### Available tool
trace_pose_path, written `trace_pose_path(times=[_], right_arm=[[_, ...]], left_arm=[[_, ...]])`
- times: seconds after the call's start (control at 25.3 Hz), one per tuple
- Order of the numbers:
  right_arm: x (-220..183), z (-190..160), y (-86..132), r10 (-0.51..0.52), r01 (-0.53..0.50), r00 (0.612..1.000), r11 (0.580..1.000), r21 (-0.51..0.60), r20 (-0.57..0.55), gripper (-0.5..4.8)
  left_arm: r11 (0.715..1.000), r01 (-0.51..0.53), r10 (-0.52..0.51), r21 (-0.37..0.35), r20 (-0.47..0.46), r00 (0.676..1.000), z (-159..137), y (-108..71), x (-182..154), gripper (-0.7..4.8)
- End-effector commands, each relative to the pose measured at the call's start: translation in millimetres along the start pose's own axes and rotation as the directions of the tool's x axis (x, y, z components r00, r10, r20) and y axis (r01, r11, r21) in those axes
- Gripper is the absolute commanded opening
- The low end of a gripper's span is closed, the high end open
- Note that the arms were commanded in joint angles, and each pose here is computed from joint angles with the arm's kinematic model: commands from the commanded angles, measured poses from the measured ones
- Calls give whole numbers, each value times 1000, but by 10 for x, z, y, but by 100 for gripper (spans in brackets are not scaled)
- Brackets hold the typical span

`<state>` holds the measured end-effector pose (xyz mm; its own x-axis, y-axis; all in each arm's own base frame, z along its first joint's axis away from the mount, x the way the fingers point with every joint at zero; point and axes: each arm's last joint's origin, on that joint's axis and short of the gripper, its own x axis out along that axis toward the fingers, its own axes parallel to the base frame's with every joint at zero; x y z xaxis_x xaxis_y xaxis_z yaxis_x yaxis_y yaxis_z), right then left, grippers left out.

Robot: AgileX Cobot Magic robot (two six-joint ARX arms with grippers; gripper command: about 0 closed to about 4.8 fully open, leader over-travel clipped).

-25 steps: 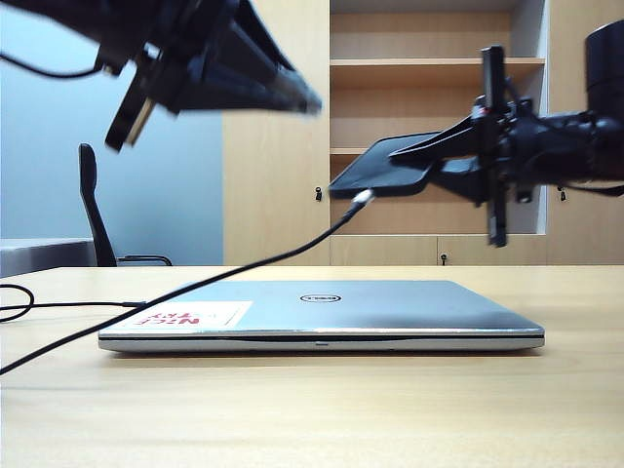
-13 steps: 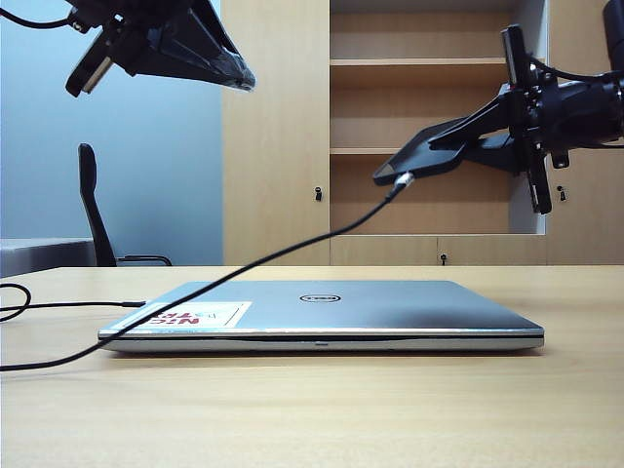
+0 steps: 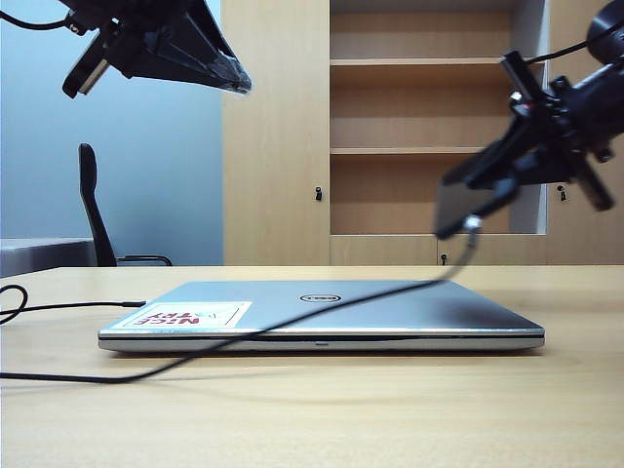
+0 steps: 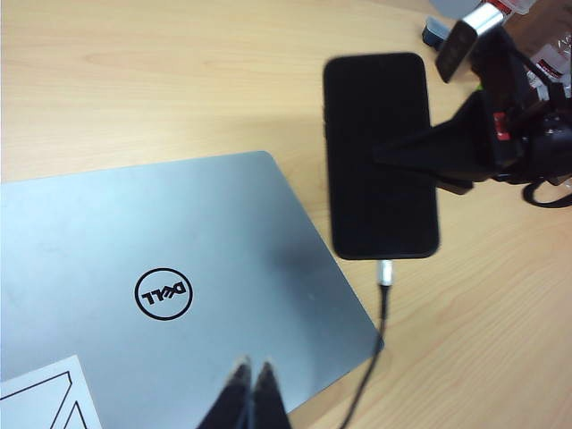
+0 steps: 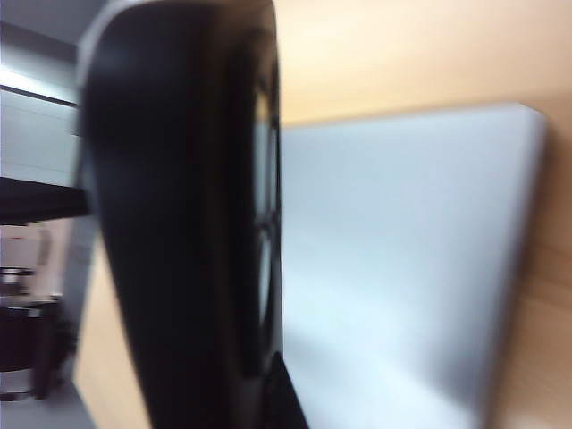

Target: Pick up the charging cable and the phone, plug the charging cable into the charging port on the phone, and finally place them back on the table.

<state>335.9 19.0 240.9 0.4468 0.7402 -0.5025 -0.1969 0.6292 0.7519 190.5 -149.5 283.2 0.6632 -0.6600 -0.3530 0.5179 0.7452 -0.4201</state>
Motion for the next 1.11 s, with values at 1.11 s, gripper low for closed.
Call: trace_pose_path(times=[1.11], right_arm=[[-102, -48, -649, -155, 172, 977, 979, 113, -146, -6]], left_arm=[[1000, 12, -12, 6, 13, 1000, 31, -21, -13, -6]])
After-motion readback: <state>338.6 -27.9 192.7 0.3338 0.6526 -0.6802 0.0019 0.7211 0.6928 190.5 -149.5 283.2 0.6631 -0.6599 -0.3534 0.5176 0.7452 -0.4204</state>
